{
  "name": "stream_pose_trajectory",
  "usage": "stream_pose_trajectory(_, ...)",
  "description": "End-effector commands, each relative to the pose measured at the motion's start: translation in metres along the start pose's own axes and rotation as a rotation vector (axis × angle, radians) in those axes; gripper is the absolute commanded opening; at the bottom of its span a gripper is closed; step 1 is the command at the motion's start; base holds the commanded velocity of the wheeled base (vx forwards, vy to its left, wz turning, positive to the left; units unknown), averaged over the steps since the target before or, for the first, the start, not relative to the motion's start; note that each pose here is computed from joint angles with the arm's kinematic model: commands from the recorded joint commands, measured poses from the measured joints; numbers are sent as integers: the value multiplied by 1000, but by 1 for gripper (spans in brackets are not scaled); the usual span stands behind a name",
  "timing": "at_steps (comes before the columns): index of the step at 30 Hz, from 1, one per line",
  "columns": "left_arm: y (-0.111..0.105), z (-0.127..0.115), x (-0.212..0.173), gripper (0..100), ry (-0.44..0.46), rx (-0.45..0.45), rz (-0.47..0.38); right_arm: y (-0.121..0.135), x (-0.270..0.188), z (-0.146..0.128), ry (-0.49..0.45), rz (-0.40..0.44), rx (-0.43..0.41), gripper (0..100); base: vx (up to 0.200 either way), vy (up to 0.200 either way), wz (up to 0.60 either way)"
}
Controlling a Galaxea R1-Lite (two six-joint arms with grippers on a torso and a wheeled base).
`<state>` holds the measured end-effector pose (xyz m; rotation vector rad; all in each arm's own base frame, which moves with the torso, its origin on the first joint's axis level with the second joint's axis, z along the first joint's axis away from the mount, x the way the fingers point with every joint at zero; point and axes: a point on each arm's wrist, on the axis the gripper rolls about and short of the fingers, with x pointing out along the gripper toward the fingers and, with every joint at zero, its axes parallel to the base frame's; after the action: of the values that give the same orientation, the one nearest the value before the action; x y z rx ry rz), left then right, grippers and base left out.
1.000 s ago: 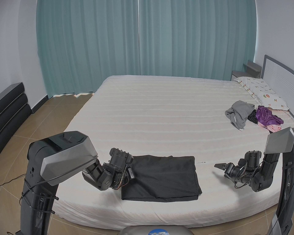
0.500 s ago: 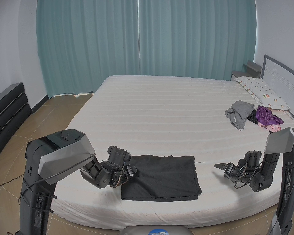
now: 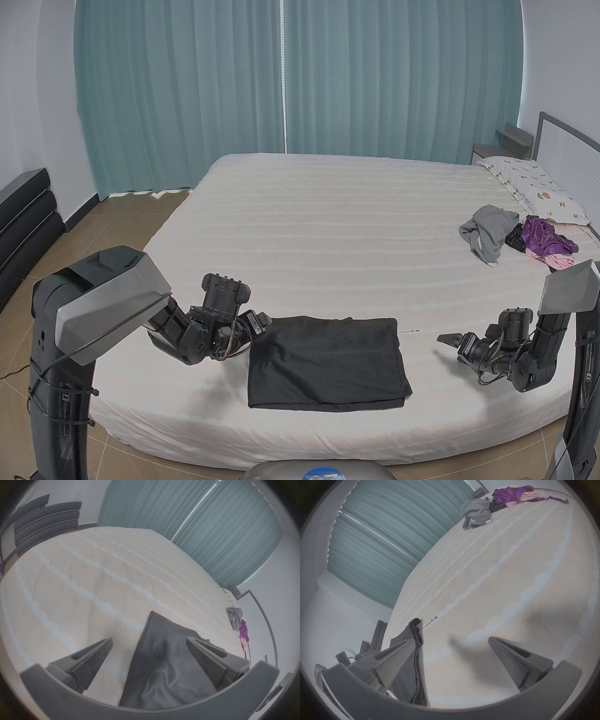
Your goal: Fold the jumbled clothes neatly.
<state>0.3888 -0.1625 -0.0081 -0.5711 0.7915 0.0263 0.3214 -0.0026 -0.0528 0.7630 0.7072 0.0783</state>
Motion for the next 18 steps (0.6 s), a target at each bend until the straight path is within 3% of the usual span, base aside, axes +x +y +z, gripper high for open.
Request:
stream_pose_trajectory(1, -10, 30, -45, 100, -95, -23, -43, 4, -3, -1, -7, -8, 7, 100, 0, 0, 0)
stream_pose_trajectory(3, -10, 31, -52, 100, -104, -24, -40, 5, -4, -2, -10, -10, 6, 100, 0, 0, 0)
stream_pose_trajectory(8, -8, 43, -122, 100, -204, -38, -53, 41, -32, 5, -143, -25, -49, 100, 0, 0, 0)
stream_pose_trajectory(14, -3, 55, -179, 100, -311, -25, -88, 81, -82, 17, -277, 66, -101, 100, 0, 0, 0)
stream_pose_trajectory(18, 2, 63, -238, 100, -454, -20, -123, 112, -145, 25, -425, 169, -150, 100, 0, 0, 0)
